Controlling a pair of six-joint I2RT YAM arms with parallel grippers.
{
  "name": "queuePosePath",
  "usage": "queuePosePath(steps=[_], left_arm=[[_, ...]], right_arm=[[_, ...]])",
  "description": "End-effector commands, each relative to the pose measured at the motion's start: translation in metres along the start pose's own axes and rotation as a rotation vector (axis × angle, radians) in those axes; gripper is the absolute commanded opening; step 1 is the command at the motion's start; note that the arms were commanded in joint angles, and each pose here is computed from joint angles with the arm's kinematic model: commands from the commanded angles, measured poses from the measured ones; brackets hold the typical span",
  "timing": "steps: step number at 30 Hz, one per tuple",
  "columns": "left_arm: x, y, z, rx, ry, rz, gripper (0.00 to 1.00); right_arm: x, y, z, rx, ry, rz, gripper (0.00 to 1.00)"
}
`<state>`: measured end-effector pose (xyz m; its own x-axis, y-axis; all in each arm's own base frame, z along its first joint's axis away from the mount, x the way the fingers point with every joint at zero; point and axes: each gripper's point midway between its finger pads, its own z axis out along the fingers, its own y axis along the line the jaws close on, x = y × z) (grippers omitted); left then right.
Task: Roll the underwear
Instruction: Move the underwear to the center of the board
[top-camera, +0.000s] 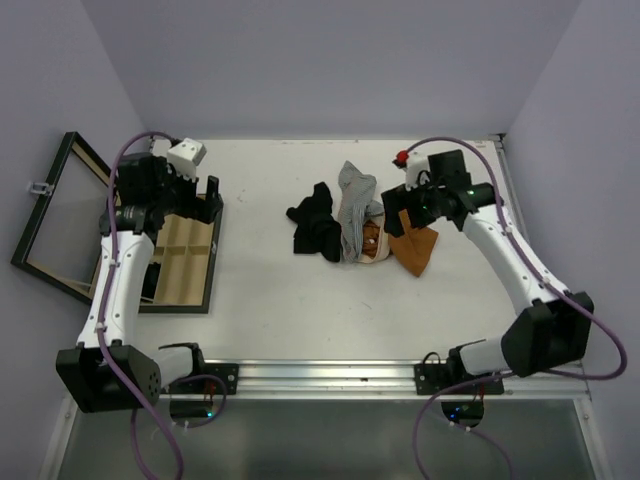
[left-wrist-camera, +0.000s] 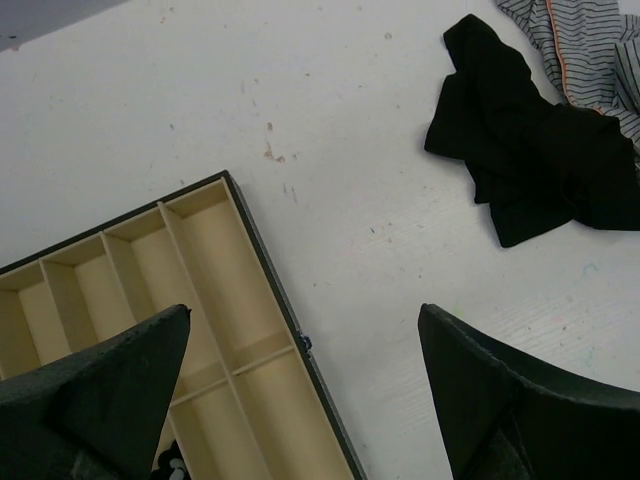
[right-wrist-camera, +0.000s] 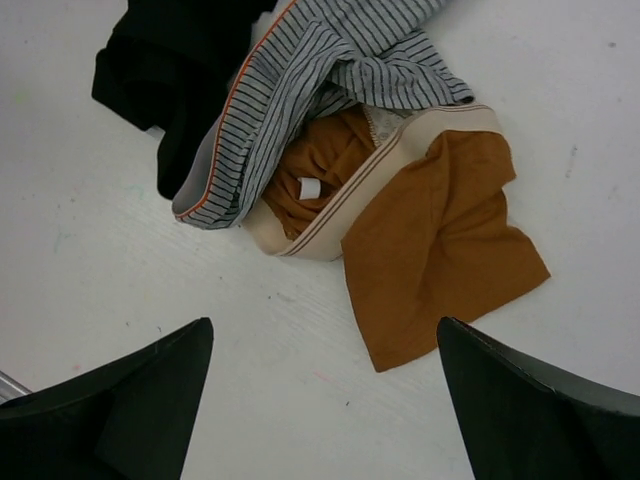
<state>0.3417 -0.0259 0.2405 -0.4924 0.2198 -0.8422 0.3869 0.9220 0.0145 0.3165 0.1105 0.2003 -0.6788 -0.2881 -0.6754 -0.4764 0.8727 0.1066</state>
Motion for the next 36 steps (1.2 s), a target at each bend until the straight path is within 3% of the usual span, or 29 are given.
queuePosePath(steps=[1, 3, 7, 11, 19, 21, 27, 29, 33, 36], left_arm=[[-0.030, 0.001, -0.001, 0.021, -0.079, 0.011, 1.00], [-0.031, -0.003, 0.001, 0.046, -0.069, 0.010, 1.00], [-0.030, -0.010, 0.008, 0.098, -0.056, -0.003, 1.00], [-0.031, -0.015, 0.014, 0.109, -0.069, 0.008, 1.00], [-0.026, -0.039, 0.036, 0.153, -0.044, 0.125, 1.00], [-0.023, -0.057, 0.046, 0.189, -0.021, 0.185, 1.00], [0.010, -0.127, 0.087, 0.317, 0.075, 0.338, 0.79], [0.019, -0.149, 0.095, 0.373, 0.079, 0.395, 0.73], [0.059, -0.174, 0.111, 0.482, 0.129, 0.461, 0.69], [0.071, -0.176, 0.116, 0.521, 0.123, 0.535, 0.69]], right_arm=[[-0.028, 0.021, 0.031, -0.012, -0.011, -0.071, 0.98], [-0.029, 0.027, 0.058, -0.008, 0.037, -0.086, 0.95], [-0.031, 0.049, 0.103, -0.050, 0.106, -0.061, 0.75], [-0.017, 0.047, 0.144, -0.028, 0.196, -0.044, 0.66], [0.031, -0.012, 0.186, 0.151, 0.339, -0.094, 0.54], [0.040, -0.030, 0.187, 0.167, 0.362, -0.083, 0.51], [0.031, -0.135, 0.170, 0.301, 0.351, -0.088, 0.49], [0.014, -0.145, 0.160, 0.308, 0.312, -0.101, 0.49], [-0.038, -0.115, 0.125, 0.192, 0.169, -0.096, 0.57], [-0.053, -0.053, 0.102, -0.008, 0.093, -0.043, 0.61]])
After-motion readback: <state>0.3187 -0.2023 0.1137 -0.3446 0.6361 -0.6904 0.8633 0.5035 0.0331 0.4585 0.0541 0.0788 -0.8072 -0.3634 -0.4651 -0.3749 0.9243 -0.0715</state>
